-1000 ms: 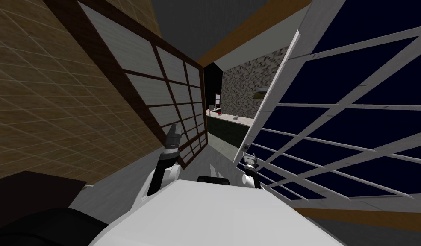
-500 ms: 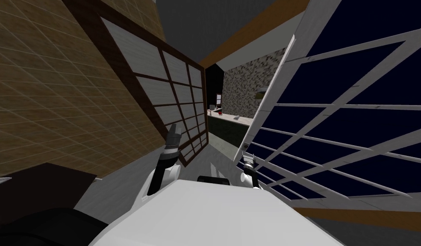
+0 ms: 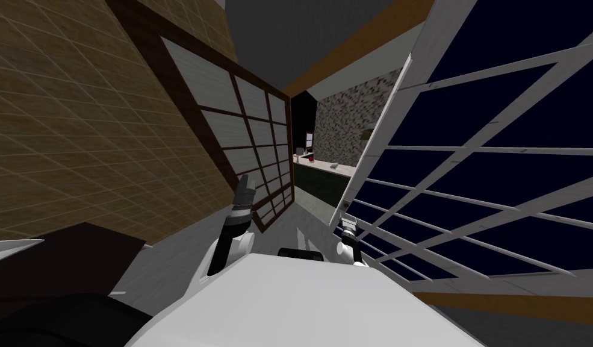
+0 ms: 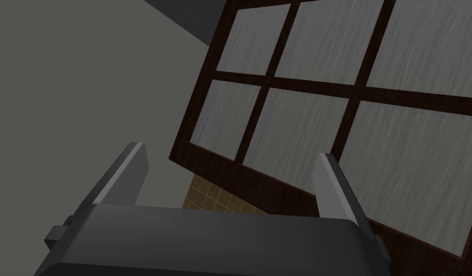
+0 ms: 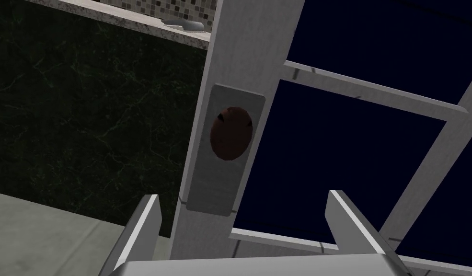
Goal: Pull the door open
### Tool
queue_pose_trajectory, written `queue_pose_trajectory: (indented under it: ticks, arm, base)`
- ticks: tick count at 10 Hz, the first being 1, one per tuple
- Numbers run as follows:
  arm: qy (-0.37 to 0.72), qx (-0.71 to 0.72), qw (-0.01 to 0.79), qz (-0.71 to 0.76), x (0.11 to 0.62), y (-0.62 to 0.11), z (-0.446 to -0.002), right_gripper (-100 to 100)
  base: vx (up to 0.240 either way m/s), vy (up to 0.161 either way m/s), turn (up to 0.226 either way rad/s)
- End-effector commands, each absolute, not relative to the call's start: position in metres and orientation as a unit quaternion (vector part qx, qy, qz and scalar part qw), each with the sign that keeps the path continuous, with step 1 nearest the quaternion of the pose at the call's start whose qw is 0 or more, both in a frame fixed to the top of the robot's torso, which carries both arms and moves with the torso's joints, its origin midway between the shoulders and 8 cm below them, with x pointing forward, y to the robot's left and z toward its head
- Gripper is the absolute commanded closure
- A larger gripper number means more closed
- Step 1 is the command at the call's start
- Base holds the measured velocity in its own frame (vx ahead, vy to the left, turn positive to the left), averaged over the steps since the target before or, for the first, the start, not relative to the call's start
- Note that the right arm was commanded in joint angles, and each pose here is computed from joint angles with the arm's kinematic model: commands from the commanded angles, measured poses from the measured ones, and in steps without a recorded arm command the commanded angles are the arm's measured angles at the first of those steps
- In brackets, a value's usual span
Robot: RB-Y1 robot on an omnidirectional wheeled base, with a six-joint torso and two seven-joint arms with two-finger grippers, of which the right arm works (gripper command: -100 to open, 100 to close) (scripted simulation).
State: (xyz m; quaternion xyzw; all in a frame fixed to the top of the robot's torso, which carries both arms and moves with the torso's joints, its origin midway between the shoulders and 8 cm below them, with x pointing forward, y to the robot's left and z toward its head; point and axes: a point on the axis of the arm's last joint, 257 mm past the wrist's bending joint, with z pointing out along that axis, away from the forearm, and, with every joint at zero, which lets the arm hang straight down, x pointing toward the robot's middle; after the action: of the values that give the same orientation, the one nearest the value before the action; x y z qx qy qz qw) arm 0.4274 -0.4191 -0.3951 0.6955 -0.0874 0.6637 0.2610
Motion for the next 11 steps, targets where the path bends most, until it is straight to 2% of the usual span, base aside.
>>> queue_pose_trajectory:
  ticks: [1,8,11]
  arm:
    - [-0.112,0.693,0.242,0.670,0.429,-0.417,-0.396,-100]
    - [-0.177,0.684,0.188,0.682,0.432,-0.410,-0.398,-100]
    - [-0.182,0.683,0.190,0.682,0.419,-0.435,-0.400,-100]
  base:
    - [-0.051,-0.008,0.032]
    - [-0.044,-0.005,0.029]
    - [0.138,-0.004,0.030]
